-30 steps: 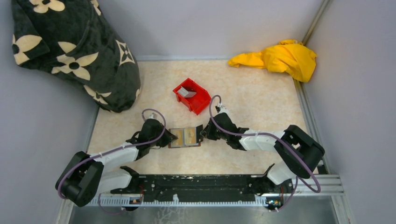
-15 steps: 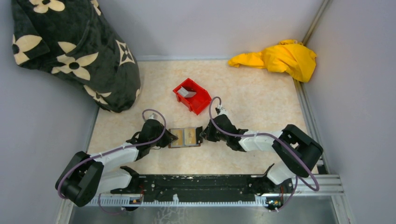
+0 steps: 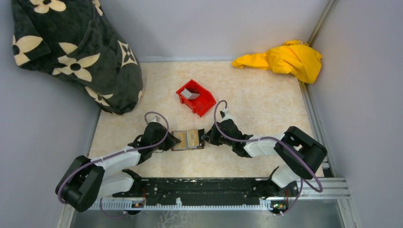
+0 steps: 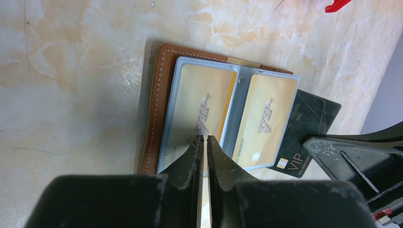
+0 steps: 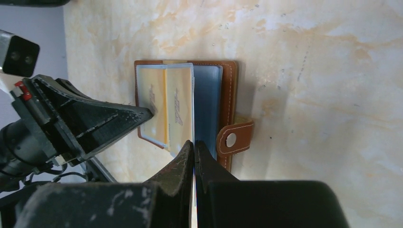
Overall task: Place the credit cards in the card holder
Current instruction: Turn over the credit card in the card holder.
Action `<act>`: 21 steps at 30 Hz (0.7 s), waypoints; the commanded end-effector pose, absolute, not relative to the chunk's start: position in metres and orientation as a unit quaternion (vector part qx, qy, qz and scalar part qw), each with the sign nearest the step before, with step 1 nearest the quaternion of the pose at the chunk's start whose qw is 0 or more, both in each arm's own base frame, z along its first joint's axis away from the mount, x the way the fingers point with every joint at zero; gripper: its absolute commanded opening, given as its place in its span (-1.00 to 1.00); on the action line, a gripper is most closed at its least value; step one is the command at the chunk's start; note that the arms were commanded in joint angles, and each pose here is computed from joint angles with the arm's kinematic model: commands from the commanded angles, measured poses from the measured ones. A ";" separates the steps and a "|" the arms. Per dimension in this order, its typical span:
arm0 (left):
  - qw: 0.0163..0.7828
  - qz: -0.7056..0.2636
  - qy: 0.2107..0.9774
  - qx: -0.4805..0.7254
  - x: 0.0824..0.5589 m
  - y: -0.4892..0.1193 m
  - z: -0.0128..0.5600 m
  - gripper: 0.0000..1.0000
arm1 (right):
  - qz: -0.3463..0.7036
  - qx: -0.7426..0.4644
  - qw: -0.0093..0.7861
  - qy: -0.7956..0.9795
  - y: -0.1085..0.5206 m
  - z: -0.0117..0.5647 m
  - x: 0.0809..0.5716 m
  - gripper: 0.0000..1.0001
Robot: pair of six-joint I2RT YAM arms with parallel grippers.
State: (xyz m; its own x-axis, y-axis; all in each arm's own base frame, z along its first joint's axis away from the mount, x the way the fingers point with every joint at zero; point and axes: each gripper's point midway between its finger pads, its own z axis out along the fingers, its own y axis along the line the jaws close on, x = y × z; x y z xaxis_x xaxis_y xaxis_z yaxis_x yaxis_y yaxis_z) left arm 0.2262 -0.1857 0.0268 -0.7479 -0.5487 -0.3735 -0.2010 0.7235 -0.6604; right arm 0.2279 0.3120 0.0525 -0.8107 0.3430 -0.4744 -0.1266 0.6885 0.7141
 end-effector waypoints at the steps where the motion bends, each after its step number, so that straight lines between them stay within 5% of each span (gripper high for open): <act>1: 0.272 -0.282 0.895 -0.215 0.214 -0.176 0.015 -0.75 | 0.451 0.050 0.334 0.826 0.333 0.092 0.236 -1.00; 21: 0.329 -0.278 0.874 -0.224 0.231 -0.168 0.057 -0.56 | 0.449 0.003 0.353 0.821 0.355 0.114 0.236 -1.00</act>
